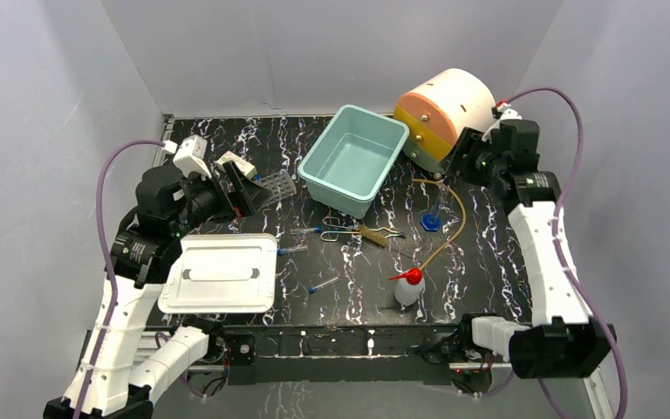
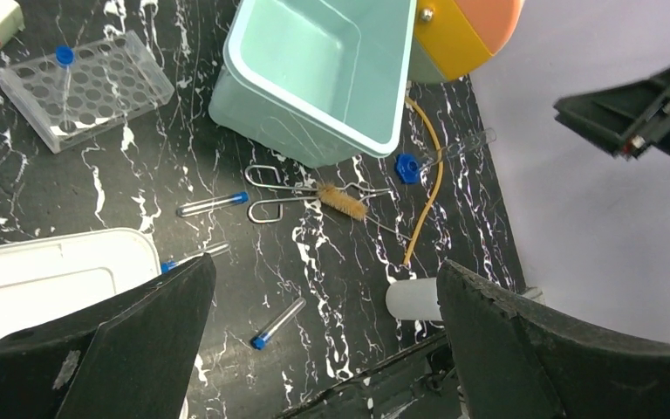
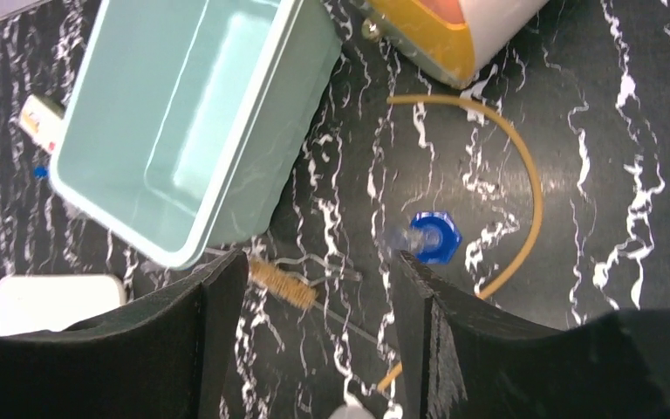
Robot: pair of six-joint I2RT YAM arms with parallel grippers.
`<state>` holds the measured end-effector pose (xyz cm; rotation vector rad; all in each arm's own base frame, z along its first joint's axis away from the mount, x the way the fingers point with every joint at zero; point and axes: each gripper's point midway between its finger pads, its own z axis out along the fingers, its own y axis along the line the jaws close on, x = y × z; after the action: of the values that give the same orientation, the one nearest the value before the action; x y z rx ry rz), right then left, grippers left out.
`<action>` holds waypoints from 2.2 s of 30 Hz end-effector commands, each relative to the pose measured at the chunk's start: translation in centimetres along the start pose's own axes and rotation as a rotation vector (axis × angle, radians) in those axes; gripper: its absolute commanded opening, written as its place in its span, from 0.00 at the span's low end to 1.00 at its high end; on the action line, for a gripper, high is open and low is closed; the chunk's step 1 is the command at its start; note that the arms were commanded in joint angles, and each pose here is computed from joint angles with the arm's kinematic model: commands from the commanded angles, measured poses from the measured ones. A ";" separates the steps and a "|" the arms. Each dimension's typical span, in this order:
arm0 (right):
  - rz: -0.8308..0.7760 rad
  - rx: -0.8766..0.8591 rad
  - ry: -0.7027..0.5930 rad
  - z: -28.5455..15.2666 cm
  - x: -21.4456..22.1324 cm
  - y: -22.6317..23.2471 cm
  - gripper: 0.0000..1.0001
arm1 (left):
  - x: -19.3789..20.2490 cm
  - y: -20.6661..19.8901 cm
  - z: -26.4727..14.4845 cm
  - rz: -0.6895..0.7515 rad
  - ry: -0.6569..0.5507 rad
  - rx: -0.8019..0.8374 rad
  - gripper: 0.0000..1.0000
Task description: Organize the chemistry lab equipment
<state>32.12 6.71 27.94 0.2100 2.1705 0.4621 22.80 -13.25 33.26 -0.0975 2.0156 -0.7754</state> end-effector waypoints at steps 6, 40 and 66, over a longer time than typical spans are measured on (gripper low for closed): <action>-0.060 0.239 -0.146 8.1 -5.1 -2.1 0.68 | 2.6 0.4 0.7 -0.046 0.072 0.024 0.98; -0.089 0.689 -0.150 15.3 -9.9 -14.6 0.72 | 4.6 2.1 1.6 -0.086 0.159 -0.048 0.98; -0.084 -0.021 0.025 -3.6 -0.3 0.7 0.78 | 5.6 1.3 2.4 -0.140 0.210 0.005 0.98</action>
<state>33.30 3.10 32.99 0.1558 2.0679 0.2357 22.70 -14.30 27.38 -0.2016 2.2102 -0.8301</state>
